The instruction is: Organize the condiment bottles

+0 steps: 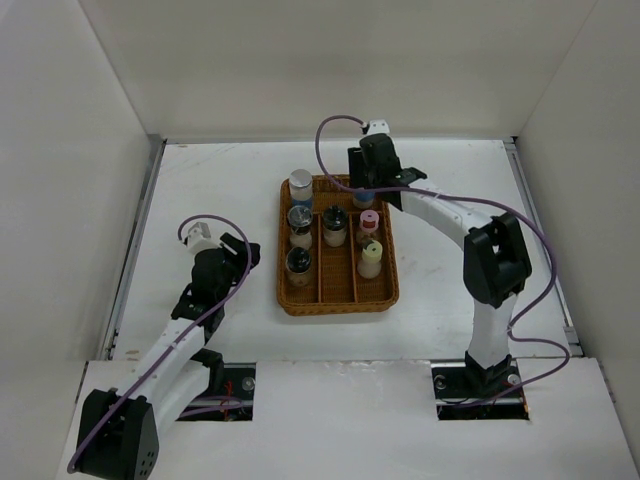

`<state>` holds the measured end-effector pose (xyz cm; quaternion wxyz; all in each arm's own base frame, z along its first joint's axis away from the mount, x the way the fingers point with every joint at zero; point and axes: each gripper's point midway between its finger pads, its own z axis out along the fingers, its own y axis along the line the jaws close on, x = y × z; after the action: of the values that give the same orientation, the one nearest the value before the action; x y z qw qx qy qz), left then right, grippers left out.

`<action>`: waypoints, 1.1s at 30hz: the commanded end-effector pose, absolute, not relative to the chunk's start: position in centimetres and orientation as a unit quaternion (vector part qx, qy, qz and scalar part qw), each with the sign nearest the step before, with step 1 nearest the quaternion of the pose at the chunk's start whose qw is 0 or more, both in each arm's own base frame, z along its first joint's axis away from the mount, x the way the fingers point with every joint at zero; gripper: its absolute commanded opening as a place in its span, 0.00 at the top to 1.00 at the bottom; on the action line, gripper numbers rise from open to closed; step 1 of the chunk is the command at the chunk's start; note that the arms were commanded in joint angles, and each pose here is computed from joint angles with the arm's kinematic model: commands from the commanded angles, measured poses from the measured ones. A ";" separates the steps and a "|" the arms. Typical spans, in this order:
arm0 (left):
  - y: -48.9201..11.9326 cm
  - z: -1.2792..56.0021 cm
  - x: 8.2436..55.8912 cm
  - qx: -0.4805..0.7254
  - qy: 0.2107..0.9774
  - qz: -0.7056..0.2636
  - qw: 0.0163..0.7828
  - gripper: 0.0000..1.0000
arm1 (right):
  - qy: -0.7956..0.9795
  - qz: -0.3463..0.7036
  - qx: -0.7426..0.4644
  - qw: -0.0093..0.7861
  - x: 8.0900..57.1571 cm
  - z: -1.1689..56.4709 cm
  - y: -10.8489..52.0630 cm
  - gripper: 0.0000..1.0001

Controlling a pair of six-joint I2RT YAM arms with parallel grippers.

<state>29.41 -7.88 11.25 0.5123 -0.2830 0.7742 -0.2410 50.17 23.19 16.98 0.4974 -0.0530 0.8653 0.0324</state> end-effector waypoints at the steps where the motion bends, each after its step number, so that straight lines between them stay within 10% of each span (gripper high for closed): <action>1: -7.9 13.2 30.0 -0.279 0.759 -0.253 0.532 0.46 | 0.834 0.063 -0.030 0.547 51.5 19.6 24.4 0.48; 14: -7.9 12.7 29.9 -0.281 0.760 -0.251 0.529 0.46 | 0.848 0.064 -0.028 0.525 51.1 16.5 24.5 0.24; 33: -8.1 13.3 30.0 -0.277 0.759 -0.255 0.531 0.43 | 0.795 0.104 -0.019 0.597 48.5 27.1 24.4 0.00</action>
<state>29.34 -7.87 11.19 0.5112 -0.2828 0.7752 -0.2405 49.55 23.75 20.40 0.5392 -0.0282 0.8389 0.0691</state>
